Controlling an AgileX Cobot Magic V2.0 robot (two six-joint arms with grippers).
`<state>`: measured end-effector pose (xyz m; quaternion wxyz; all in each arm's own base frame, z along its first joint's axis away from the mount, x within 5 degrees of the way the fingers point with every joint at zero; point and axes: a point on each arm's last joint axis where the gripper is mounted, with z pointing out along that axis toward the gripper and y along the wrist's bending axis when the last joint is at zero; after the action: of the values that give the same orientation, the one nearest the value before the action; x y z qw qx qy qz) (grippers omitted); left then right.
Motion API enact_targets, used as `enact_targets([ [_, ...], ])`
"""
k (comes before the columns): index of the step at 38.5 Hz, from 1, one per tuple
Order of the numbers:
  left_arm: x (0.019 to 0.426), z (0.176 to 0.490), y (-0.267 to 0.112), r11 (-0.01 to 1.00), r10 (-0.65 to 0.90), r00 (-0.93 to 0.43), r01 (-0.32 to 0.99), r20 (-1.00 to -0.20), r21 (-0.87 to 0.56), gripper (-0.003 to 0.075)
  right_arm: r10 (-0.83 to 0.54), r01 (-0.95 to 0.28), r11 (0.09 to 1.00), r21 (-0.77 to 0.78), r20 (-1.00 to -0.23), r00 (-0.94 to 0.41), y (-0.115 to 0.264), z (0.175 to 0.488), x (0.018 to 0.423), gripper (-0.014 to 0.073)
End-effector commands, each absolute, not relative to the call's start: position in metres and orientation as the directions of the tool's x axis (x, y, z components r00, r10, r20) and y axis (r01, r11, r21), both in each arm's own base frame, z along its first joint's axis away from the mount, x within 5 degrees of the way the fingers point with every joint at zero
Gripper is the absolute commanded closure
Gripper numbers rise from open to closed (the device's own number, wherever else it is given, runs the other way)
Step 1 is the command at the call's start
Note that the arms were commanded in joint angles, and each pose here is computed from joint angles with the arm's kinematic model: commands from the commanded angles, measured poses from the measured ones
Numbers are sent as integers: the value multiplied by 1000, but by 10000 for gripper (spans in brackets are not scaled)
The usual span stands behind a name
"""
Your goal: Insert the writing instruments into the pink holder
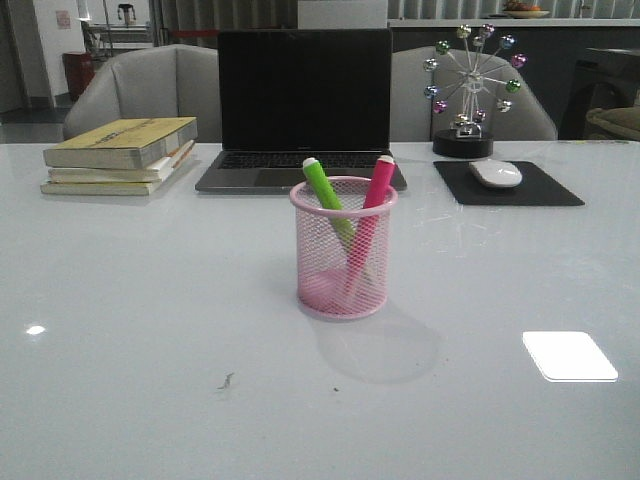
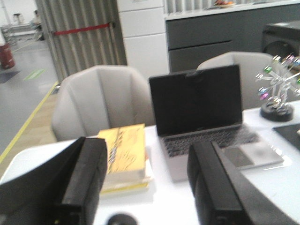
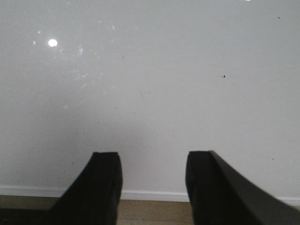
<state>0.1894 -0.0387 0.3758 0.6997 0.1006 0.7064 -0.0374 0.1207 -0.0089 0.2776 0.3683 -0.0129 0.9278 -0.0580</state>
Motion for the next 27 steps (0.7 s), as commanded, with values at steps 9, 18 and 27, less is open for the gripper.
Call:
enact_targets([
  [9, 119, 350, -13, 990, 79, 25, 116, -997, 81, 285, -94, 20, 989, -144, -740, -665, -10, 291, 125, 162],
  [18, 95, 316, -10, 990, 87, -88, 118, -992, 76, 286, -94, 20, 989, -144, -740, -665, -10, 291, 125, 162],
  [27, 90, 315, -3, 996, 82, -78, 43, -994, 79, 286, -95, 20, 990, -143, -751, -653, -10, 292, 126, 162],
])
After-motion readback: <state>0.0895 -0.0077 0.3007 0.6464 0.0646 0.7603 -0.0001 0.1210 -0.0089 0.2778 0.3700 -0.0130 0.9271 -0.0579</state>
